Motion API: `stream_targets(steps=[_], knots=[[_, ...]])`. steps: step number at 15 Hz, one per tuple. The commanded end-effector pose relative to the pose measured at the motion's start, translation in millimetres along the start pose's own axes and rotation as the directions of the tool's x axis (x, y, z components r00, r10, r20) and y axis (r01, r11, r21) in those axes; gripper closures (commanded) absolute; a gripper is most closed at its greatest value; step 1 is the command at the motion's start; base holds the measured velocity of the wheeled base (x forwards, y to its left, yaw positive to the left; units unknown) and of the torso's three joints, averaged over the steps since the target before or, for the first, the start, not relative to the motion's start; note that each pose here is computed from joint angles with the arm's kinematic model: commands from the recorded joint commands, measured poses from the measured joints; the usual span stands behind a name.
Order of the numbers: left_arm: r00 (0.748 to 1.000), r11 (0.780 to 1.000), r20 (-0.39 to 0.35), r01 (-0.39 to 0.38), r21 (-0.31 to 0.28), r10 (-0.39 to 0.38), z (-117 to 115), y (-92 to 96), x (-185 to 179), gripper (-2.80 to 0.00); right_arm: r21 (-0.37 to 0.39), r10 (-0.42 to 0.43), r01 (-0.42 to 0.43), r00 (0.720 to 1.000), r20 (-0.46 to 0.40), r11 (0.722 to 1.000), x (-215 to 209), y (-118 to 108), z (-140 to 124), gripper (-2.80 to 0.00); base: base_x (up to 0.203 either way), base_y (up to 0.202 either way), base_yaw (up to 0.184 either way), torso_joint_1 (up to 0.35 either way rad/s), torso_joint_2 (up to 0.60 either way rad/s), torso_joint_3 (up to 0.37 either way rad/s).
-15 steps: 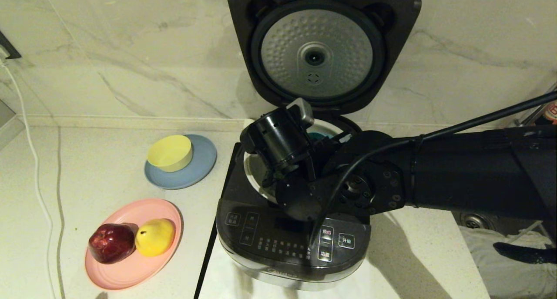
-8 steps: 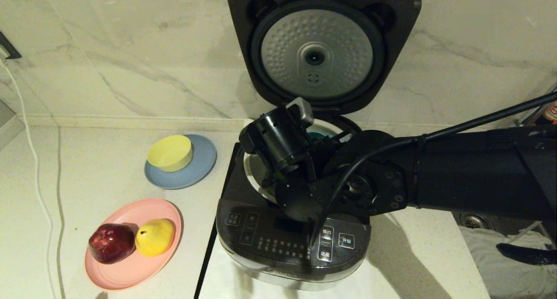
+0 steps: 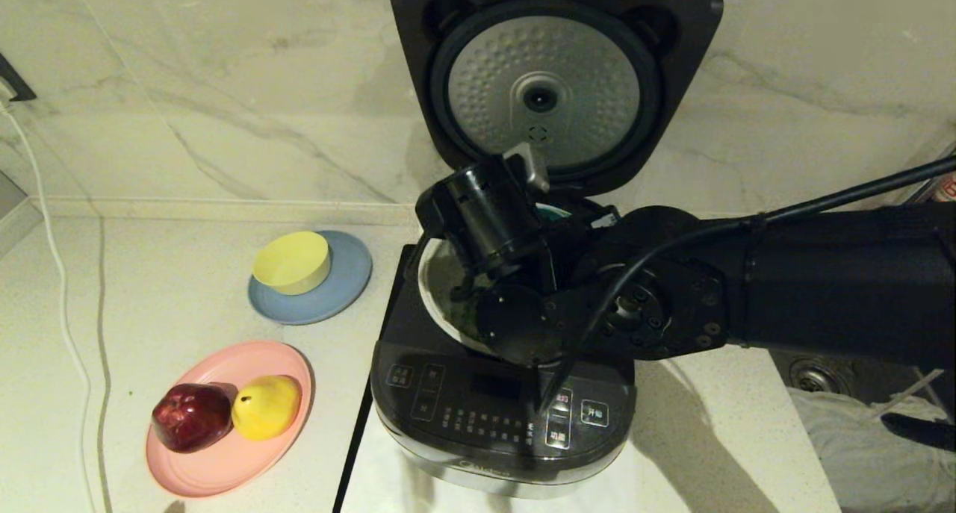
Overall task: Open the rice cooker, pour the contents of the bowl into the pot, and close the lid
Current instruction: Pour the water from the bowl into the rice cooker
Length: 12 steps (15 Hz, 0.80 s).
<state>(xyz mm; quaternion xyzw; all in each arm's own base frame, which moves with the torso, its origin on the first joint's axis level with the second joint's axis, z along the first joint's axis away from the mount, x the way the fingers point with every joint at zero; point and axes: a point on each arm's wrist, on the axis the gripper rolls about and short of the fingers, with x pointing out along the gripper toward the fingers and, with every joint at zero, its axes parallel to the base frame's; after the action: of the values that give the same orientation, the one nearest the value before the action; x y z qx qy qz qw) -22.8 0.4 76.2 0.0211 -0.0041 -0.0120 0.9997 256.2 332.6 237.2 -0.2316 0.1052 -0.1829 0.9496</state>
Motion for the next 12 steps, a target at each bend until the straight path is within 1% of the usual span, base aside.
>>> stream_targets(steps=[1, 2, 3, 4, 6, 8, 10, 12], knots=[[1.000, 1.000, -0.008, 0.001, 0.000, -0.001, -3, -0.1, 1, 0.00, 0.091, 0.010, -0.012, 1.000, 0.026, 0.996, -6, -9, 13, 0.00, 0.000, 0.000, 0.000, 0.000, 0.00, 0.000], [1.000, 1.000, -0.008, 0.001, 0.001, -0.001, -3, -0.1, 1, 0.00, 0.124, 0.018, -0.022, 0.999, 0.034, 0.992, -7, -10, 15, 0.00, 0.000, 0.000, 0.000, 0.000, 0.00, 0.000], [1.000, 1.000, -0.008, 0.001, 0.001, -0.001, -3, -0.1, 1, 0.00, 0.158, 0.045, -0.052, 0.998, 0.046, 0.986, -7, -11, 18, 0.00, 0.000, 0.000, 0.000, 0.000, 0.00, 0.000], [1.000, 1.000, -0.008, 0.001, 0.001, -0.001, -3, -0.1, 1, 0.00, 0.199, 0.075, -0.086, 0.995, 0.063, 0.976, -7, -10, 22, 0.00, 0.000, 0.000, 0.000, 0.000, 0.00, 0.000], [1.000, 1.000, -0.008, 0.001, 0.001, -0.001, -3, -0.1, 1, 0.00, 0.289, 0.120, -0.146, 0.987, 0.107, 0.946, -8, -9, 28, 0.00, 0.000, 0.000, 0.000, 0.000, 0.00, 0.000], [1.000, 1.000, -0.008, 0.001, 0.001, -0.001, -3, -0.1, 1, 0.00, 0.338, 0.142, -0.181, 0.980, 0.136, 0.923, -8, -10, 25, 0.00, 0.000, 0.000, 0.000, 0.000, 0.00, 0.000], [1.000, 1.000, -0.008, 0.001, 0.001, -0.001, -3, -0.1, 1, 0.00, 0.384, 0.171, -0.227, 0.970, 0.175, 0.895, -8, -11, 19, 0.00, 0.000, 0.000, 0.000, 0.000, 0.00, 0.000], [1.000, 1.000, -0.008, 0.001, 0.001, -0.001, -3, -0.1, 1, 0.00, 0.422, 0.183, -0.262, 0.959, 0.219, 0.868, -8, -15, 11, 0.00, 0.000, 0.000, 0.000, 0.000, 0.00, 0.000]])
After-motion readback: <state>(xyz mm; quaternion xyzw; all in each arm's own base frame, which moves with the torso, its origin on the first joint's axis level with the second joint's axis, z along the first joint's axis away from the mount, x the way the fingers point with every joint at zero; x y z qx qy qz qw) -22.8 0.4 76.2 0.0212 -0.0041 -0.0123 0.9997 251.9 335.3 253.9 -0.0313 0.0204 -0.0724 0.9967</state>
